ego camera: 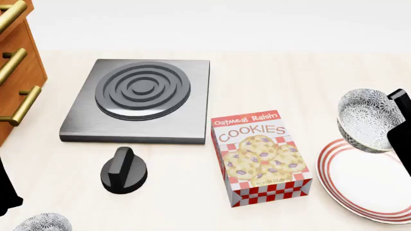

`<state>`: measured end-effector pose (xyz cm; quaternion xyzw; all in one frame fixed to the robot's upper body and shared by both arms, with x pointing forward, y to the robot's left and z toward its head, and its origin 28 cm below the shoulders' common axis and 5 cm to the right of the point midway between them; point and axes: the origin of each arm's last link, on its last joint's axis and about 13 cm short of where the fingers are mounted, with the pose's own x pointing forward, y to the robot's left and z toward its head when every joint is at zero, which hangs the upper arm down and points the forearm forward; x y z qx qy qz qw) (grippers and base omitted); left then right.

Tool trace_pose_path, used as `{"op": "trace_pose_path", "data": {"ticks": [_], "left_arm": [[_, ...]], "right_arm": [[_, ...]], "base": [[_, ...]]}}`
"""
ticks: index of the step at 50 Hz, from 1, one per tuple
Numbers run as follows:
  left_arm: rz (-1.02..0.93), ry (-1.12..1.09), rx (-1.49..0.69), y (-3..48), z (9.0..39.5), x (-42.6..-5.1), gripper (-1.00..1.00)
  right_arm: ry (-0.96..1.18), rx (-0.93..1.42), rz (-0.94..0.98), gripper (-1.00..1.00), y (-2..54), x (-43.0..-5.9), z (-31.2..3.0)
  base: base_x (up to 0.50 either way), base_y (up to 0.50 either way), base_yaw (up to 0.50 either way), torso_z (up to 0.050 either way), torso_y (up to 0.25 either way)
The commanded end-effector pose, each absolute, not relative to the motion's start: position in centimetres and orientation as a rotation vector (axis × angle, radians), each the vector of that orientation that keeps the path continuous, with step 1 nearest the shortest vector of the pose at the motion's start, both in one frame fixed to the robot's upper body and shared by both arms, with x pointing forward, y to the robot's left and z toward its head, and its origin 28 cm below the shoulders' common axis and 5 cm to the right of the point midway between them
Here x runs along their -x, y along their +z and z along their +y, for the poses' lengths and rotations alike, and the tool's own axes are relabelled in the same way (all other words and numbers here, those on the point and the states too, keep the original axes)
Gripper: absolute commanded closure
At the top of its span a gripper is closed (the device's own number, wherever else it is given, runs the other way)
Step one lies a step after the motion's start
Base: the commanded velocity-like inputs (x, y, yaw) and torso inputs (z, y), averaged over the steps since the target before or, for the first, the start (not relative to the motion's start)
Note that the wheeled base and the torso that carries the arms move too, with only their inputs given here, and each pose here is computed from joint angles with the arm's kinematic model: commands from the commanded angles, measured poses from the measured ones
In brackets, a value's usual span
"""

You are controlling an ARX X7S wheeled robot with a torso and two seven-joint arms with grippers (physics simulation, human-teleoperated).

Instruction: Pick the akita bowl from table center and place it on the plate.

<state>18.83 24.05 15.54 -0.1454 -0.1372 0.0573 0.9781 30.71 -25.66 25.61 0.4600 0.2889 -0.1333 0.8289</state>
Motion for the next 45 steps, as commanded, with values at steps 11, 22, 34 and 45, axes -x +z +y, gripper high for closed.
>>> {"op": "trace_pose_path", "data": {"ticks": [11,22,34,45], "left_arm": [[-0.271,0.102,0.306,15.5,24.1,-18.9,-1.0],[-0.295,0.084,0.278,15.5,23.9,-18.7,-1.0],[-0.3,0.074,0.296,15.6,24.0,-18.4,-1.0],[-0.297,0.059,0.31,15.7,23.9,-18.3,-1.0]], "right_arm": [[-0.354,-0.998,0.625,1.0,26.7,-31.2,-26.2],[-0.357,-0.998,0.611,1.0,27.1,-31.0,-26.3],[-0.359,-1.006,0.599,1.0,27.4,-30.8,-26.5],[-0.355,-1.022,0.581,1.0,27.8,-30.3,-26.8]], "base": [[0.0,0.0,0.0,0.002,-0.127],[0.0,0.0,0.0,0.0,-0.136],[0.0,0.0,0.0,0.002,-0.114],[0.0,0.0,0.0,0.002,-0.1]]}}
